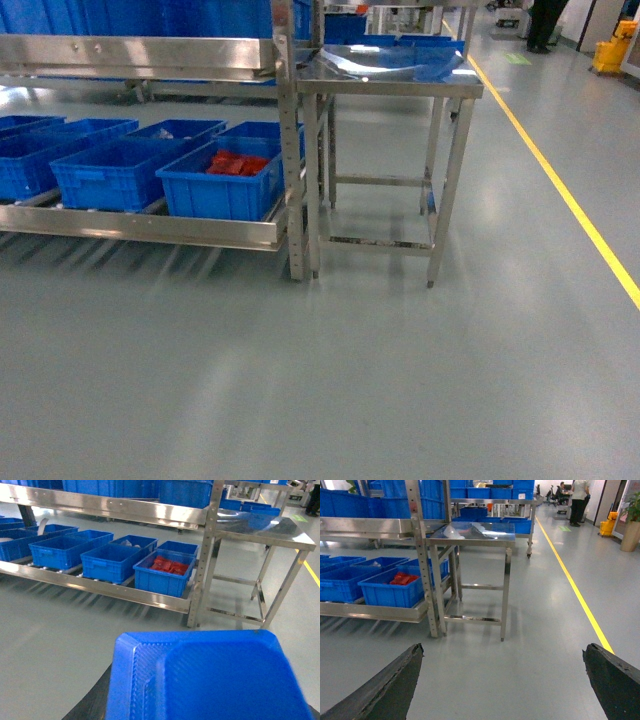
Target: Pick blue part to blue bin on bottom shelf
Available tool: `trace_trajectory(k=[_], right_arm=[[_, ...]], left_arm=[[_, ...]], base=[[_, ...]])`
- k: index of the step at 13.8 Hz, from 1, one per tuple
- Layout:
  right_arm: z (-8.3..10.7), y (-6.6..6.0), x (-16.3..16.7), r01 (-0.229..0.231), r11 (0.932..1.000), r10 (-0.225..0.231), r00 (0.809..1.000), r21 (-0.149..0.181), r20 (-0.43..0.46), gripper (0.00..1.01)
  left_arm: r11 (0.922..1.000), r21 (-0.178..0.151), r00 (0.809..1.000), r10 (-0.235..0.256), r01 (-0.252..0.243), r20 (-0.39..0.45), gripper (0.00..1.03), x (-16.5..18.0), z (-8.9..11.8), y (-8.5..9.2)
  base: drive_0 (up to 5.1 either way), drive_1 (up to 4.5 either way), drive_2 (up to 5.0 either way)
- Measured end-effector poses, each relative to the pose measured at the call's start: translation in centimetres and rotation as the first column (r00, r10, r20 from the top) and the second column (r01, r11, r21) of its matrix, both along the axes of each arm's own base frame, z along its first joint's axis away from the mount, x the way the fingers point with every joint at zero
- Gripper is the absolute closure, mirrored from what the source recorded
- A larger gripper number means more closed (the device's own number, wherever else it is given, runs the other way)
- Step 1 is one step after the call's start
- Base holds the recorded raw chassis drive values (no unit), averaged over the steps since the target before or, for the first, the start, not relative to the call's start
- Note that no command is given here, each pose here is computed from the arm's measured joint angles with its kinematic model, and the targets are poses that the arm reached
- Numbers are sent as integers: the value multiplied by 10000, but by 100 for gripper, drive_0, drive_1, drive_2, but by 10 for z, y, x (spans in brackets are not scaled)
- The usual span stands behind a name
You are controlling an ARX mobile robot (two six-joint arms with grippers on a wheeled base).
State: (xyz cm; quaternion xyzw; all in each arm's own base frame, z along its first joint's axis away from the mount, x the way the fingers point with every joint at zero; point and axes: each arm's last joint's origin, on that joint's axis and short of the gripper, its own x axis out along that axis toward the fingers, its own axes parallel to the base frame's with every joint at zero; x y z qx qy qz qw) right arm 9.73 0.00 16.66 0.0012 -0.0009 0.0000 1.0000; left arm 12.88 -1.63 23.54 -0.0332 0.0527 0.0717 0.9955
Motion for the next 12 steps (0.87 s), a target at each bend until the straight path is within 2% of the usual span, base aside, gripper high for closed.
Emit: trace_trajectory(k=[12], right_arm=[[0, 0, 0, 0, 10000, 0, 10000, 0, 19, 3]], left_arm=[[10000, -1, 10000, -15, 15, -4, 60, 0, 0, 0]], base=[[6, 407, -396]])
